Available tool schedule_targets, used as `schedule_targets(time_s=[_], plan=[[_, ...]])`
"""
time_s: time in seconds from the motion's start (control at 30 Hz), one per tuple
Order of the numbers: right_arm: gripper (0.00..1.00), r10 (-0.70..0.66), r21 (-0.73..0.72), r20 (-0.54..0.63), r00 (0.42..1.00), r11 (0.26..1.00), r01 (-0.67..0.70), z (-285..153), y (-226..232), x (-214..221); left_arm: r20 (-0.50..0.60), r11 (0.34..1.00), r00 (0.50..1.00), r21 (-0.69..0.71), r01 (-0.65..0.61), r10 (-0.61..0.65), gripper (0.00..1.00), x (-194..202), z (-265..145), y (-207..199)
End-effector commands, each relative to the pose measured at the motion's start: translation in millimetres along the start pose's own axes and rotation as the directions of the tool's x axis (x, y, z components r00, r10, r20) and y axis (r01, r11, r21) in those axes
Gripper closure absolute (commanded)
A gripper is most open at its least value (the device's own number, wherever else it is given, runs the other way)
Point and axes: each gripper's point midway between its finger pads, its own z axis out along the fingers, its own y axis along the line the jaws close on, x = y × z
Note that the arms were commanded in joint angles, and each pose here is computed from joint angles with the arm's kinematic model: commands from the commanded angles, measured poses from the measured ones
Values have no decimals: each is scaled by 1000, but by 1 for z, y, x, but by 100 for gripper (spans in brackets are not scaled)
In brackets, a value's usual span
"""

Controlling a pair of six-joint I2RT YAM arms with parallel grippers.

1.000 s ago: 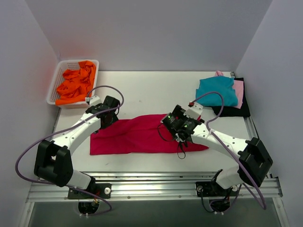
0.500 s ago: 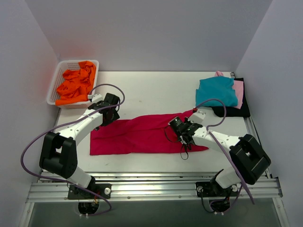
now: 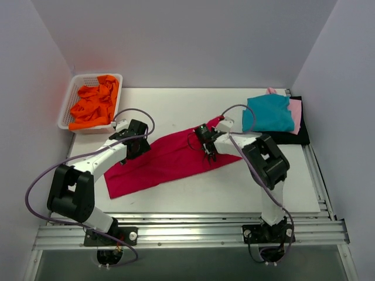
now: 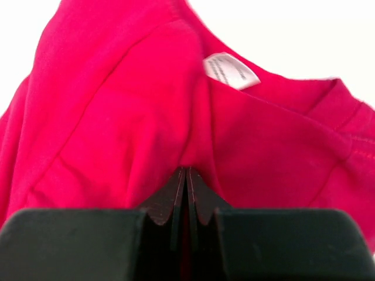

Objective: Fold and stack the t-shirts
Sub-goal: Rotate the tshirt 90 degrees

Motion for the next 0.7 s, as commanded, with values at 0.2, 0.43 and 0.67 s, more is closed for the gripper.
schedule_targets(time_s=[0.2,0.43,0.67], plan=[[100,-40,-276,-120,992,961,5,90,187,-9,72,995,996,83,52,-58,1,-24,-21,-8],[10,-85,-880,80,993,462,111,-22,347,-79,67,998,997,57,39,-43,0,-25,-12,-9],[0,30,-655,427,904,699,287,-109,265,-192,86,996,994,72,61,-68,0,-28,-12,-11]])
